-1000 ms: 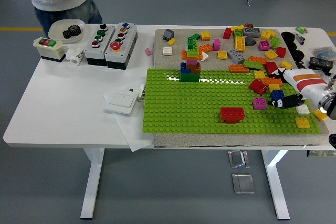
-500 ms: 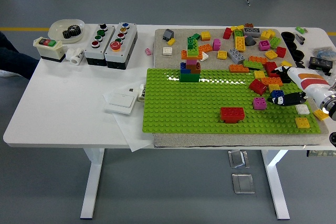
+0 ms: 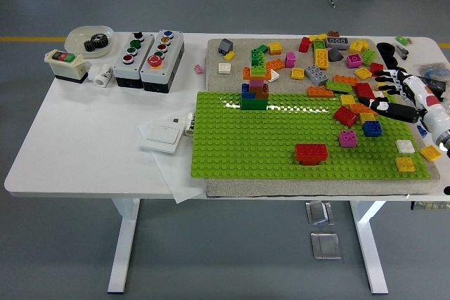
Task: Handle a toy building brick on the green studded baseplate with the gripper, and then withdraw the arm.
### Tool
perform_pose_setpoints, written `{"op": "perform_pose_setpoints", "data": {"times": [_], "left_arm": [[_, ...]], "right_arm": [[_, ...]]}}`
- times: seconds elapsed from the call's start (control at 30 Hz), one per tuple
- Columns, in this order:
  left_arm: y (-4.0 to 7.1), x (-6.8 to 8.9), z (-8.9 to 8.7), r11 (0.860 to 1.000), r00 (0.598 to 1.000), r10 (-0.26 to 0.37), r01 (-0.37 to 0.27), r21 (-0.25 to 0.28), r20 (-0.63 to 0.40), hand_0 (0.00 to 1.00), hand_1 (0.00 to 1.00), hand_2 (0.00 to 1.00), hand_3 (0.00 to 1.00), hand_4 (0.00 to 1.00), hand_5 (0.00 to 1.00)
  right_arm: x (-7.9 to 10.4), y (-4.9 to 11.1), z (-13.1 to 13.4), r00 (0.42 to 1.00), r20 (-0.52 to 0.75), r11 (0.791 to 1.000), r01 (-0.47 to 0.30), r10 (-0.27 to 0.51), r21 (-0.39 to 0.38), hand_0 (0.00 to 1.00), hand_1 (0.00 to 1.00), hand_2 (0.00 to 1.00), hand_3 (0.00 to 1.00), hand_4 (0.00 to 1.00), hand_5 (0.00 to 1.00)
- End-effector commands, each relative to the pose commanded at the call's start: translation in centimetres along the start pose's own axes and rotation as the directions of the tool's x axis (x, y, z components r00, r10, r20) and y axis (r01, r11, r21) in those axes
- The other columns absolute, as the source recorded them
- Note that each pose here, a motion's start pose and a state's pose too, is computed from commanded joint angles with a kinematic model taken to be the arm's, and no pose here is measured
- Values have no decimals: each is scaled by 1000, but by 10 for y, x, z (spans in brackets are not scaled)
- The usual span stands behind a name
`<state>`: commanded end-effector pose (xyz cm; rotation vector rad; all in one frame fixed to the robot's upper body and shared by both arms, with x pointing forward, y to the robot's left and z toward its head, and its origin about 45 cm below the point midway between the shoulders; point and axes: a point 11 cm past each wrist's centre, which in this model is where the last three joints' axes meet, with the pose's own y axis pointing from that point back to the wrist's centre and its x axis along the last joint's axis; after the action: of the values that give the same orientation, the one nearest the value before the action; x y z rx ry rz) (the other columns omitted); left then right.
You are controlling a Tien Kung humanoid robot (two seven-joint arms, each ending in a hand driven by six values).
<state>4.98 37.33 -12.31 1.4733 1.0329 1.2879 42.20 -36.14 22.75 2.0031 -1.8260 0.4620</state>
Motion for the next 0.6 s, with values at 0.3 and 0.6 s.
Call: {"op": "perform_pose_setpoints", "data": {"times": [0.3,0.6], "left_arm": [[0,-1,1,1000,1000,0,0,-2,1,778,713,674,565,591,609],[0,-1,3,1000,1000,-2,2,-7,-2,778,711,675,565,592,609]], "right_arm": [[12,3,7,923,382,998,-42,58,-49,866,815,835,856,994,852],[15,6,18,721,679,990,-67,136,-126,867,816,838,861,998,864]]}}
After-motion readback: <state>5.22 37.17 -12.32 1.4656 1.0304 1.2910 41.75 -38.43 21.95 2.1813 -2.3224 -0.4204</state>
